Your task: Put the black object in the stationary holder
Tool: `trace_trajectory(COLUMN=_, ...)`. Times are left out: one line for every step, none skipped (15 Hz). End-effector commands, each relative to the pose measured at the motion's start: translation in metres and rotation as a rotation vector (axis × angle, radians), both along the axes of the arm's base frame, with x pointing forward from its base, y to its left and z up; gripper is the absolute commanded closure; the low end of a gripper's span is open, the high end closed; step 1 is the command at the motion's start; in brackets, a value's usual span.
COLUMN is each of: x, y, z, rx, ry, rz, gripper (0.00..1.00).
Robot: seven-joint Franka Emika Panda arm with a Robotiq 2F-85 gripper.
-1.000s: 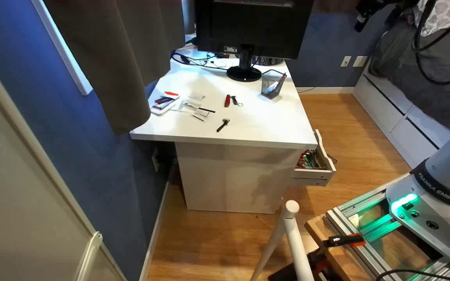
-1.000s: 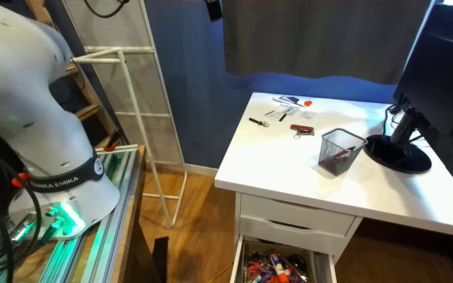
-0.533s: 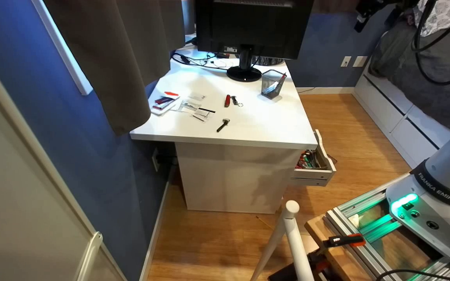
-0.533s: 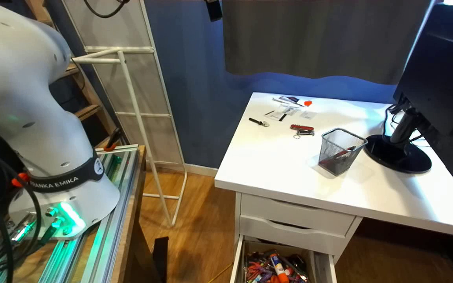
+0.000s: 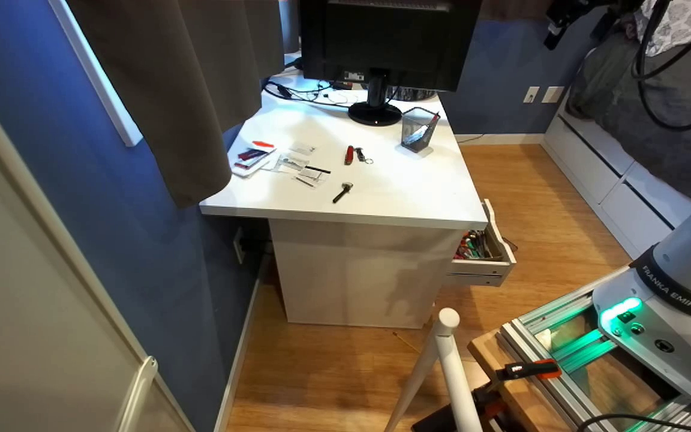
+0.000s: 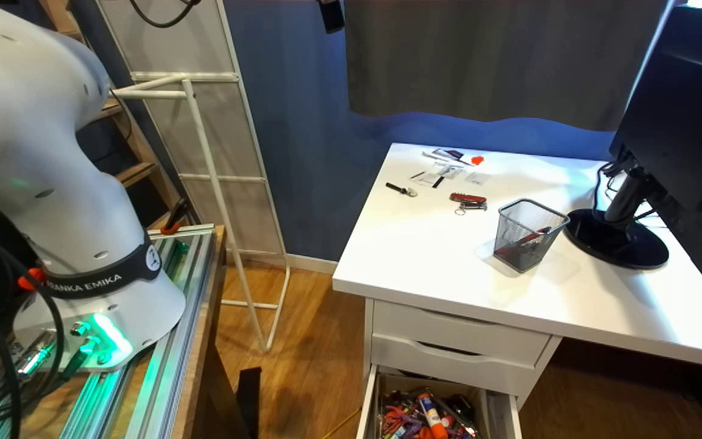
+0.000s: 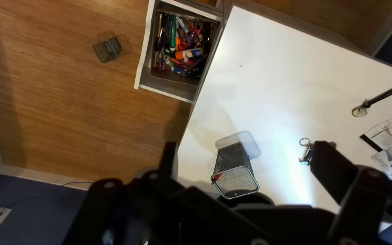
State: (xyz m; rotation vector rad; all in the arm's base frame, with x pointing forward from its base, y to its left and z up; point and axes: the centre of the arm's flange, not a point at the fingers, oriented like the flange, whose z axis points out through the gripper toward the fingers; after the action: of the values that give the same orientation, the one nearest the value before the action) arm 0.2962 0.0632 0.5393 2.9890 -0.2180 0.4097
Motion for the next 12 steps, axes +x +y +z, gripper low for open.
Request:
trace_trajectory(x=0.0, y=0.0, z=0.0, rx=0.0, ry=0.0, rz=0.0, gripper=0.0)
trace_trajectory(x=0.0, y=0.0, z=0.0, rx=0.0, ry=0.0, rz=0.0, gripper=0.0)
trace_trajectory(x=0.0, y=0.0, z=0.0, rx=0.0, ry=0.0, rz=0.0, gripper=0.0)
trace_trajectory(x=0.0, y=0.0, z=0.0, rx=0.0, ry=0.0, rz=0.0, gripper=0.0)
trace_trajectory(x=0.0, y=0.0, z=0.0, rx=0.0, ry=0.0, rz=0.0, gripper=0.0)
trace_trajectory(x=0.0, y=0.0, z=0.0, rx=0.0, ry=0.0, rz=0.0, gripper=0.0)
trace_trajectory(x=0.0, y=0.0, z=0.0, rx=0.0, ry=0.0, rz=0.0, gripper=0.0)
trace_trajectory(x=0.004, y=0.005, z=0.001, rx=0.002, ry=0.034, rz=-0.009, gripper=0.0)
trace_trajectory(x=0.011, y=0.01, z=0.0, rx=-0.016, ry=0.033, rz=-0.006, gripper=0.0)
trace_trajectory(x=0.022, y=0.021, z=0.001, rx=-0.019, ry=0.031, rz=-0.001, gripper=0.0)
trace_trajectory(x=0.032, y=0.031, z=0.001, rx=-0.025, ry=0.03, rz=-0.001, gripper=0.0)
trace_trajectory(x=0.043, y=0.043, z=0.001, rx=-0.028, ry=0.028, rz=0.004, gripper=0.0)
